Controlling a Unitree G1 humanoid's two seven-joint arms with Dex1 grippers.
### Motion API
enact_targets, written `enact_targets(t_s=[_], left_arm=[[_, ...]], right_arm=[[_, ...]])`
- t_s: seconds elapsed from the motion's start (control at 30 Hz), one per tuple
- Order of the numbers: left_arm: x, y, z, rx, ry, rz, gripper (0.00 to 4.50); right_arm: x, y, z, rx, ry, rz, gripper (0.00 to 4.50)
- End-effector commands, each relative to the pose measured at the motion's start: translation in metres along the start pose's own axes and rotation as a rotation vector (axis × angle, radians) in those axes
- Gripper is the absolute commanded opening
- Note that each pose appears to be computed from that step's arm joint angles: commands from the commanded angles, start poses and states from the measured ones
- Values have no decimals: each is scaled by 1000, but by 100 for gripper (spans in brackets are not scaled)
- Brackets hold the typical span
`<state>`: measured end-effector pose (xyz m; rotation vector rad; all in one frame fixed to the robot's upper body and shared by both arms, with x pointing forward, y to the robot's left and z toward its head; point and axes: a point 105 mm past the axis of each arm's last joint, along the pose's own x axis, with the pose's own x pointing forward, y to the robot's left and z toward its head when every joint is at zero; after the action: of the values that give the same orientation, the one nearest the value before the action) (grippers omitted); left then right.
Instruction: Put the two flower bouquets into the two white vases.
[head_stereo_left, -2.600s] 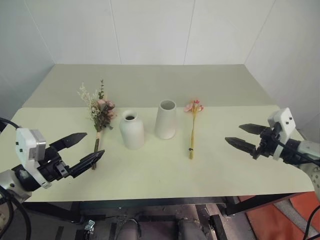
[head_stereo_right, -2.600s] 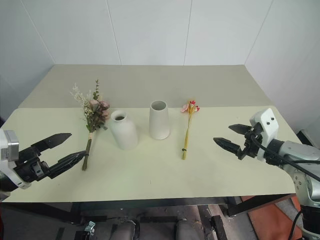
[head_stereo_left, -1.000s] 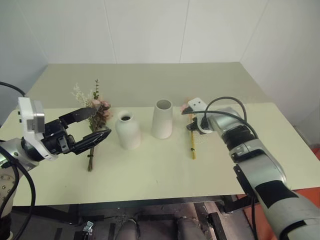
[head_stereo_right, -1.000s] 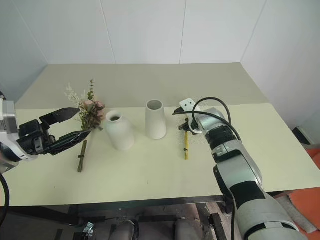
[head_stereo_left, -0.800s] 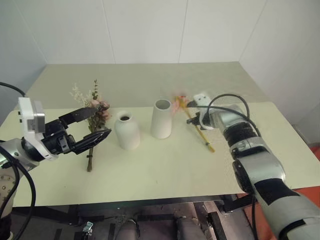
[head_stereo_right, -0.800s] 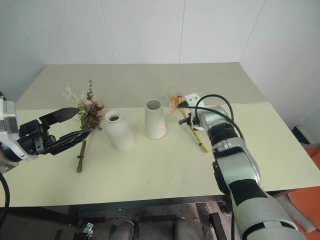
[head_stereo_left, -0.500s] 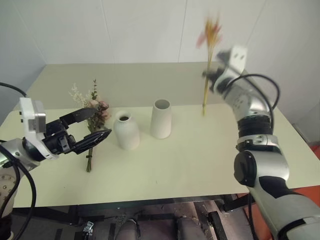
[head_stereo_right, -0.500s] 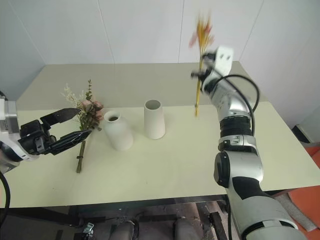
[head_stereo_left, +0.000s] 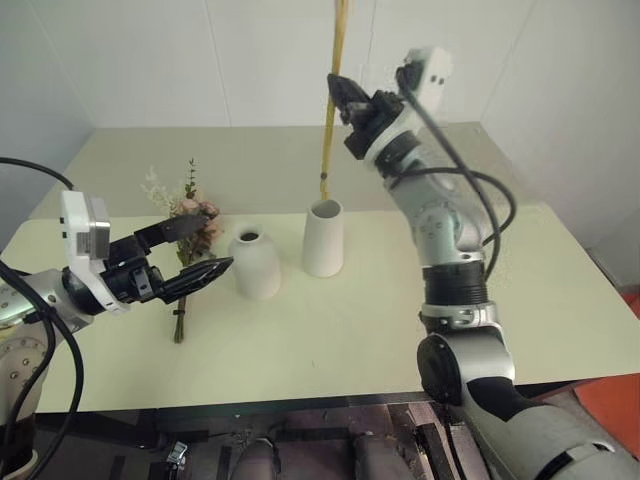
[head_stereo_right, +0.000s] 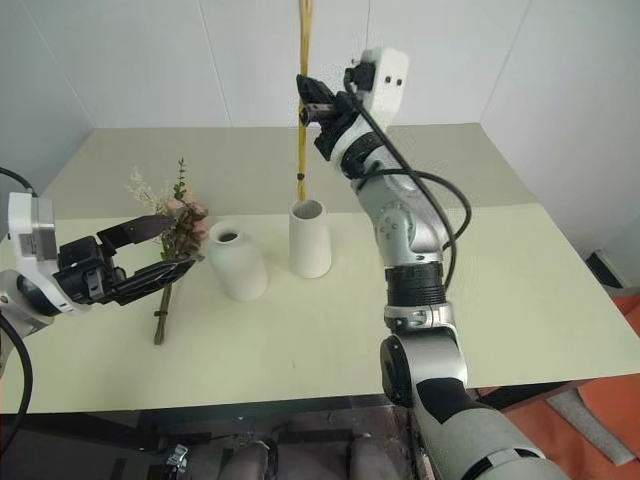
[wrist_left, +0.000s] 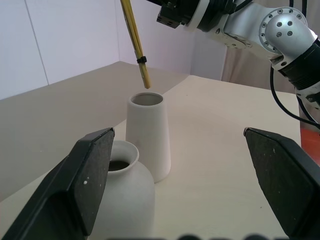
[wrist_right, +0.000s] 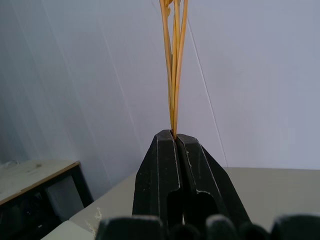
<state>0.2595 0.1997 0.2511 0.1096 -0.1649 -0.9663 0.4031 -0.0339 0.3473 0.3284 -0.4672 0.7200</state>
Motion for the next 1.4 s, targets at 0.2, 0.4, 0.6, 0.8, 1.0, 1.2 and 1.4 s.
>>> enact_targets(t_s=[0.2,0.4,0.6,0.8,1.0,1.2,1.4], left_arm=[[-5,-2,8,37,-9,9,450],[-9,1,9,45,2,56,450],[-11,33,-1,73,137,339,450],[-16,64,-37,-184,483,642,450],[-13,75,-77,-400,700,804,450],[-6,83,-103,-439,825,883,450],[6,100,-116,-436,816,895,450]], right_arm=[[-8,-10,-19,-85,-8,-13,1],[-32,-8,-39,-108,30,37,136],[-72,-1,-38,-178,63,121,346],[-107,-13,-13,-229,206,249,448],[-130,-4,17,-119,342,462,448],[-152,-1,28,-148,469,630,448],[-163,-6,34,-195,508,680,448]])
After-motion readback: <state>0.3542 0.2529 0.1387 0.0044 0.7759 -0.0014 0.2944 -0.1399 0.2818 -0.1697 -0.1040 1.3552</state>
